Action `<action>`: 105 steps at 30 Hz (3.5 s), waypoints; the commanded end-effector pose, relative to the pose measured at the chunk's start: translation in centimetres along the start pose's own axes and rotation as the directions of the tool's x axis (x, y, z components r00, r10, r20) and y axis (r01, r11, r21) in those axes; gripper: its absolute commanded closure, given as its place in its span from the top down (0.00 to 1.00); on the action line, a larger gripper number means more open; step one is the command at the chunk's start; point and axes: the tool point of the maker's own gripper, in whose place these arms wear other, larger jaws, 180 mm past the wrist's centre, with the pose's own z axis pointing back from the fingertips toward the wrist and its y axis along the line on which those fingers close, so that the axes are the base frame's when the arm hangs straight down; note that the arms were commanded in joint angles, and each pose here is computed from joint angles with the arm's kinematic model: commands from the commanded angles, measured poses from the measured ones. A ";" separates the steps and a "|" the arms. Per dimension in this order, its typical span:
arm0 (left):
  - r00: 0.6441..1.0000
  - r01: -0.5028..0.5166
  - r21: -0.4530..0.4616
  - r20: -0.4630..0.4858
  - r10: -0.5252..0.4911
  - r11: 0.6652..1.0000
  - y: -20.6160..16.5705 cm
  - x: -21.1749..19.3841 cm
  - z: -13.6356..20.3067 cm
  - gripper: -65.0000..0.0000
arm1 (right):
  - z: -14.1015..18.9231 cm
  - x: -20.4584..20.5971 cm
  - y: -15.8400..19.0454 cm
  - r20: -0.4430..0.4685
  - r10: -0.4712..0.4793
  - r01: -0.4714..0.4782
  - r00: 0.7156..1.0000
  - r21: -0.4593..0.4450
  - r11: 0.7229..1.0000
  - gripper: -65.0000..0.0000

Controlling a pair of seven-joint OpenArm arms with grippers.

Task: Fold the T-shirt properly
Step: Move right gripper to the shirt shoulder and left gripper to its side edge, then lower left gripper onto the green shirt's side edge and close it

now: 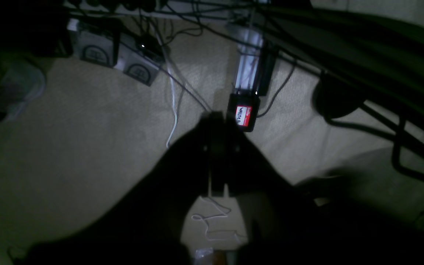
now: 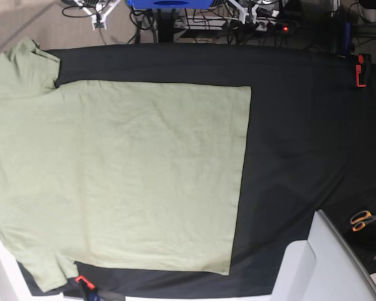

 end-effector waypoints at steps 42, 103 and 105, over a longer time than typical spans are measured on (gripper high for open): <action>0.606 0.097 0.187 0.768 -0.207 0.977 4.9 22.4 27.3 0.19 | 27.9 16.9 -13.1 0.708 -0.300 0.184 0.639 0.238 0.954 0.24; 0.750 -0.097 -0.275 0.611 0.252 0.957 -2.5 20.6 17.0 0.78 | 16.4 16.2 -22.0 0.342 -0.655 0.478 0.674 0.474 0.740 0.01; 0.749 -0.114 -0.290 0.603 0.274 0.950 -3.1 20.8 16.3 0.78 | 16.4 16.2 -22.0 0.342 -0.655 0.478 0.674 0.474 0.740 0.01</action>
